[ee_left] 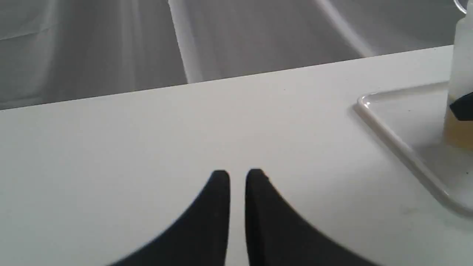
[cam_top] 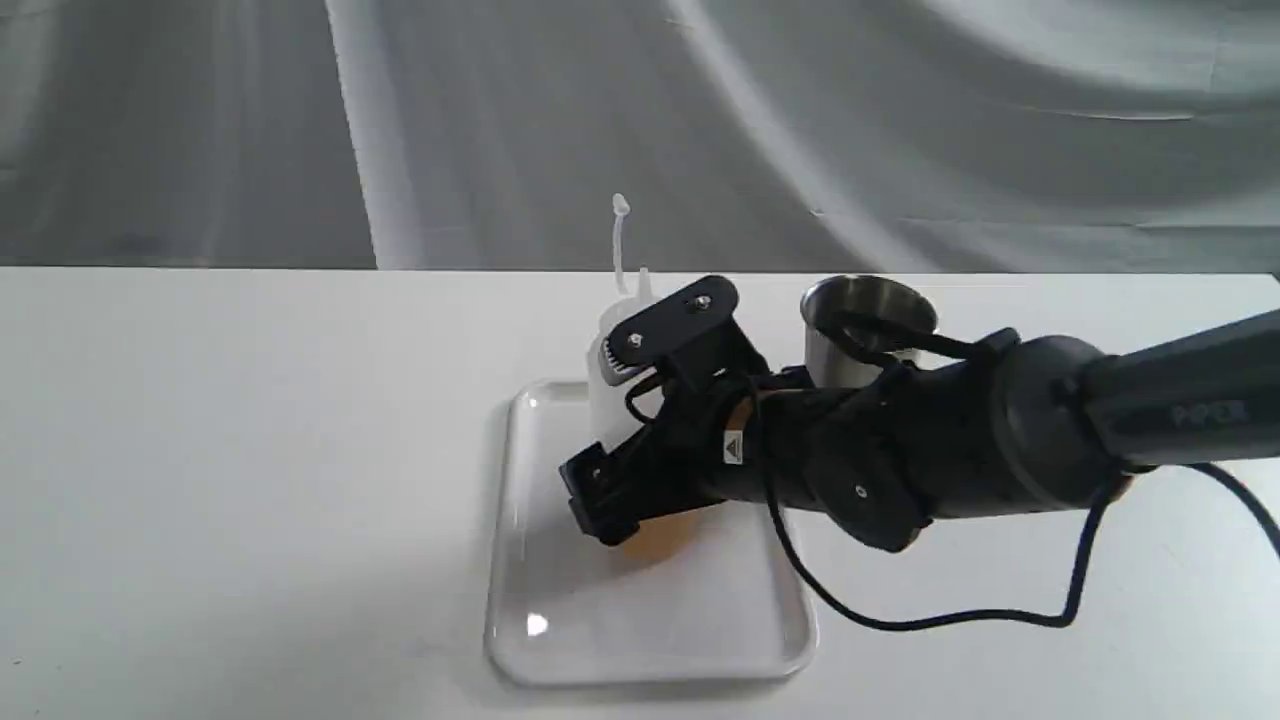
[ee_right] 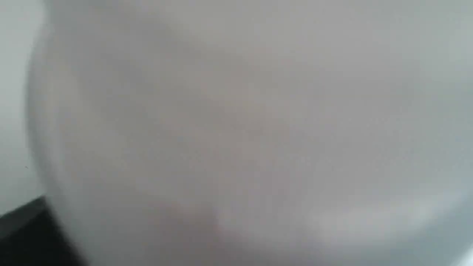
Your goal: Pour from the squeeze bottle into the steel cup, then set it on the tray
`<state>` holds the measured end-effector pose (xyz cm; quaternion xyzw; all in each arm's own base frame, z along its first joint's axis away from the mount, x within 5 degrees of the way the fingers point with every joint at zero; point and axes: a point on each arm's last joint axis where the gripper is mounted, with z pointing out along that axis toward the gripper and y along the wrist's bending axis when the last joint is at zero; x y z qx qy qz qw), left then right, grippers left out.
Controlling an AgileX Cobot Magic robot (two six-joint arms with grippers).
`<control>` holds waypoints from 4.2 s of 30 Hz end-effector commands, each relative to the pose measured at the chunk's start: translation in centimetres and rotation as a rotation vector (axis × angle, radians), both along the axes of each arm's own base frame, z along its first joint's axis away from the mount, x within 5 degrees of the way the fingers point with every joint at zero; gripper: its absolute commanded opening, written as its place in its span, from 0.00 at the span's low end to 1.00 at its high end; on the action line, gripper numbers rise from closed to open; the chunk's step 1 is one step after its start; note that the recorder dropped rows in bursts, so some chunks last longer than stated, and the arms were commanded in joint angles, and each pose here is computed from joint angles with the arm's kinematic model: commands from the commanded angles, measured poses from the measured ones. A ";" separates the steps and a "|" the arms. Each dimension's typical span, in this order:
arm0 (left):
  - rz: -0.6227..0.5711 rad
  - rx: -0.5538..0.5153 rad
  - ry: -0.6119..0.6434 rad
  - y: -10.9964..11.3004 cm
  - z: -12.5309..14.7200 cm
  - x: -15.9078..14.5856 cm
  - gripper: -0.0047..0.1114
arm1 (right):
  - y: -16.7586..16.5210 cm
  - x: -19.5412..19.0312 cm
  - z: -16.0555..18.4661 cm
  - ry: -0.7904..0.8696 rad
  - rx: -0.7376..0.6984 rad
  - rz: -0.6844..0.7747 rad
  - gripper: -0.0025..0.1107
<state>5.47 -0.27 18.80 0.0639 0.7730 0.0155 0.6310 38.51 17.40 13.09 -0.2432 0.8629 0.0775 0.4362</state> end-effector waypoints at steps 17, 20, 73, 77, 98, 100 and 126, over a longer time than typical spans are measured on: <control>-0.003 -0.002 -0.007 0.0 -0.1 0.0 0.11 | -1.8 -3.5 14.0 -0.189 0.038 -0.007 0.86; -0.003 -0.002 -0.007 0.0 -0.1 0.0 0.11 | -2.4 -4.7 16.5 -0.269 0.076 -0.006 0.86; -0.003 -0.002 -0.007 0.0 -0.1 0.0 0.11 | -17.2 -28.9 12.8 -0.788 0.254 -0.422 0.02; -0.003 -0.002 -0.007 0.0 -0.1 0.0 0.11 | -18.1 -29.8 12.7 -0.800 0.154 -0.501 0.02; -0.003 -0.002 -0.007 0.0 -0.1 0.0 0.11 | -19.4 -31.3 12.2 -0.787 0.015 -0.671 0.02; -0.003 -0.002 -0.007 0.0 -0.1 0.0 0.11 | -19.4 -31.4 11.4 -0.737 0.009 -0.680 0.02; -0.003 -0.002 -0.007 0.0 -0.1 0.0 0.11 | -19.3 -33.3 5.6 -0.460 -0.005 -0.752 0.02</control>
